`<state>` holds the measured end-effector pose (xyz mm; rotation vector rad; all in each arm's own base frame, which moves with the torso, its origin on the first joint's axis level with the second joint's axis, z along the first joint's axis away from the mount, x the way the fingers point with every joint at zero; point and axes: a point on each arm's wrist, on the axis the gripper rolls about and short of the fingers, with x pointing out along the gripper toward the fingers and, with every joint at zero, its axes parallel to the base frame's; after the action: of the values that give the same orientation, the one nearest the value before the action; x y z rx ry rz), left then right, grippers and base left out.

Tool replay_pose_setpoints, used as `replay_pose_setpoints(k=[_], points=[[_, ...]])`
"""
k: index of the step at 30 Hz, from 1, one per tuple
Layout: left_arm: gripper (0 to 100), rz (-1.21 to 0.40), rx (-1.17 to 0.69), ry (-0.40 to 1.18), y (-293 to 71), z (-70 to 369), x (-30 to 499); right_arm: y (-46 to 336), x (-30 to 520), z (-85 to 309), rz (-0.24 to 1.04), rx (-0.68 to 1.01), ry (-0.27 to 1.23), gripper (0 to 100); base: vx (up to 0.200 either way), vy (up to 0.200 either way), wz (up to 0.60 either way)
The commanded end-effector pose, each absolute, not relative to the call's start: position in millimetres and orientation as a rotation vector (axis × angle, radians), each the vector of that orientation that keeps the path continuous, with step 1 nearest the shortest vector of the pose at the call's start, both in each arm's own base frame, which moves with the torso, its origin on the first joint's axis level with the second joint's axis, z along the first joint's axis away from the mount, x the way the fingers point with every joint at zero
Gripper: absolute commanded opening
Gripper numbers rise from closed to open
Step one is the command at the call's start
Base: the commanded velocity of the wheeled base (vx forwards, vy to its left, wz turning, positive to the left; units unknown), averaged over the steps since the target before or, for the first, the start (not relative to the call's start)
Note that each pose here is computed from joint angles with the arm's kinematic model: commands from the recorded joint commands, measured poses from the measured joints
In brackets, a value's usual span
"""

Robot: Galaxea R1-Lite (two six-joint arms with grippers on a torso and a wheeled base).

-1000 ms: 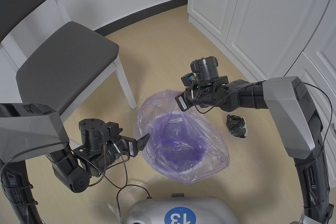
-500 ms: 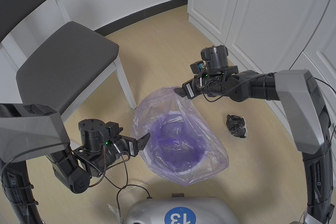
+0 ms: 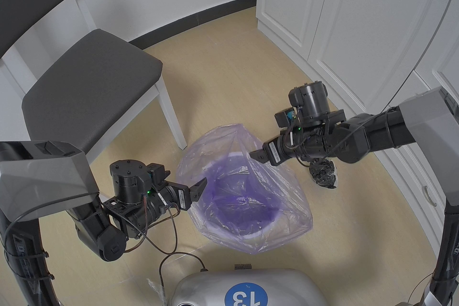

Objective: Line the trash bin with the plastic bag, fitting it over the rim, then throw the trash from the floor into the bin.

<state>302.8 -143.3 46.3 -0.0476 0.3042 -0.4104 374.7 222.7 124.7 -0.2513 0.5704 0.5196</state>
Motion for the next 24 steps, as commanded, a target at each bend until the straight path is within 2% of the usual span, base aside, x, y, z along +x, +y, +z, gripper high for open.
replay_pose_setpoints(k=[1,9,15,16,24], points=[[100,-0.401,-0.048,0.313,-141.0,42.3,304.8,227.6,345.2,120.3,0.558,-0.255,0.599,100,0.0,0.0,0.0],[100,-0.395,-0.048,0.318,-139.0,41.4,305.4,220.2,327.9,94.6,0.548,-0.286,0.702,100,0.0,0.0,0.0],[100,-0.393,-0.047,0.323,-139.0,38.8,306.6,218.1,322.7,82.6,0.552,-0.285,0.689,100,0.0,0.0,0.0],[100,-0.393,-0.047,0.323,-139.0,38.8,306.6,218.2,322.8,81.9,0.552,-0.284,0.686,0,0.0,0.0,0.0],[100,-0.383,-0.049,0.315,-137.6,38.5,312.4,211.4,333.3,77.6,0.526,-0.273,0.678,0,0.0,0.0,0.0]])
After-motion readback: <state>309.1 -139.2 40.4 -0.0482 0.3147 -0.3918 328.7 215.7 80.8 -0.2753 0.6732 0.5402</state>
